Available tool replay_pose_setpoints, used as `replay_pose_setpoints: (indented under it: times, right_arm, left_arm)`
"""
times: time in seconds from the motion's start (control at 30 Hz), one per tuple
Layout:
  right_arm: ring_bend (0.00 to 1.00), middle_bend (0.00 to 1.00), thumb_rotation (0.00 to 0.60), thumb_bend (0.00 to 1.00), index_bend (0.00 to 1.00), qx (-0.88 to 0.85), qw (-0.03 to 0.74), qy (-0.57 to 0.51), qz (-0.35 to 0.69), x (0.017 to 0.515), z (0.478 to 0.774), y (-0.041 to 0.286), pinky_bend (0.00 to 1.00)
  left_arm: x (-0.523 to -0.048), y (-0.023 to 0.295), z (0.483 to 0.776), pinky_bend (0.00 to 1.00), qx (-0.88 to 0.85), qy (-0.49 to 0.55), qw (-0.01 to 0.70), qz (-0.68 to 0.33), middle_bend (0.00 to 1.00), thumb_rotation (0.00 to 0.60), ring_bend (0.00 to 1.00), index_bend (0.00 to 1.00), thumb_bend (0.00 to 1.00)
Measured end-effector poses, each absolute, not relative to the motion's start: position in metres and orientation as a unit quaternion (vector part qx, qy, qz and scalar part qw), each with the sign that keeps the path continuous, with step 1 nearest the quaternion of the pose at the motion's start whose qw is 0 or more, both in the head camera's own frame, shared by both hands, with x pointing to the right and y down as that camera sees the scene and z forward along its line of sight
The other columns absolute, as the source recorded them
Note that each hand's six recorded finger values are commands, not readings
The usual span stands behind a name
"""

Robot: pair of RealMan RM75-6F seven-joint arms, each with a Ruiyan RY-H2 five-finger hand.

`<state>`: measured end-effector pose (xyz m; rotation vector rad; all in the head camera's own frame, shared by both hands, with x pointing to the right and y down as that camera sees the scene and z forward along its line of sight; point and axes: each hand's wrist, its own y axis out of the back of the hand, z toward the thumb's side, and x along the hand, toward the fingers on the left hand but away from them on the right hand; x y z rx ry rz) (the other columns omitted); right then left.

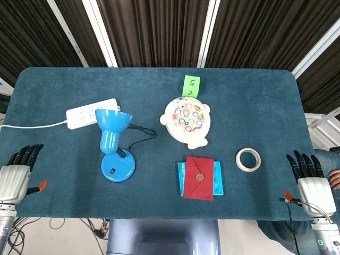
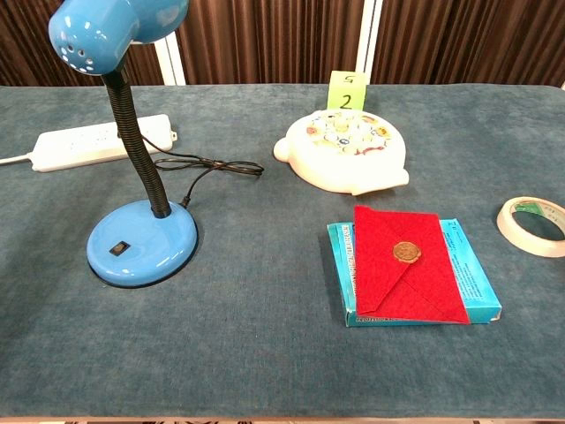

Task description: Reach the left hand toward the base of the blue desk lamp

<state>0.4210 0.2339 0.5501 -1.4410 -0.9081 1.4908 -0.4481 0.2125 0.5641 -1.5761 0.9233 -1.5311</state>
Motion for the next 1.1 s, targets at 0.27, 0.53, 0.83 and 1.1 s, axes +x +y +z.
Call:
replay_pose_setpoints:
  times: [0.27, 0.53, 0.83, 1.1]
  right_arm:
    - [0.04, 0.02, 0.6, 0.13, 0.07, -0.575, 0.425, -0.364, 0.597, 0.4213, 0.5499, 0.2339, 0.0]
    - [0.04, 0.02, 0.6, 0.13, 0.07, -0.575, 0.425, -0.363, 0.597, 0.4211, 0.5501, 0.234, 0.0]
    - [0.04, 0.02, 0.6, 0.13, 0.07, -0.575, 0.423, -0.364, 0.598, 0.4216, 0.55, 0.2341, 0.0]
    - [0.04, 0.02, 0.6, 0.13, 0.07, -0.572, 0.421, -0.365, 0.601, 0.4223, 0.5502, 0.2345, 0.0]
  left_arm:
    - [-0.4473, 0.2132, 0.5648, 0.19, -0.616, 0.358, 0.369, -0.597, 0.09, 0.6, 0.07, 0.07, 0.15]
    - [-0.4481, 0.2137, 0.5634, 0.19, -0.614, 0.361, 0.369, -0.598, 0.09, 0.6, 0.07, 0.07, 0.15]
    - [-0.4463, 0.2146, 0.5657, 0.19, -0.615, 0.355, 0.367, -0.601, 0.09, 0.6, 0.07, 0.07, 0.15]
    - [-0.4424, 0.2126, 0.5666, 0.4, -0.618, 0.351, 0.377, -0.594, 0.32, 0.6, 0.32, 0.08, 0.25]
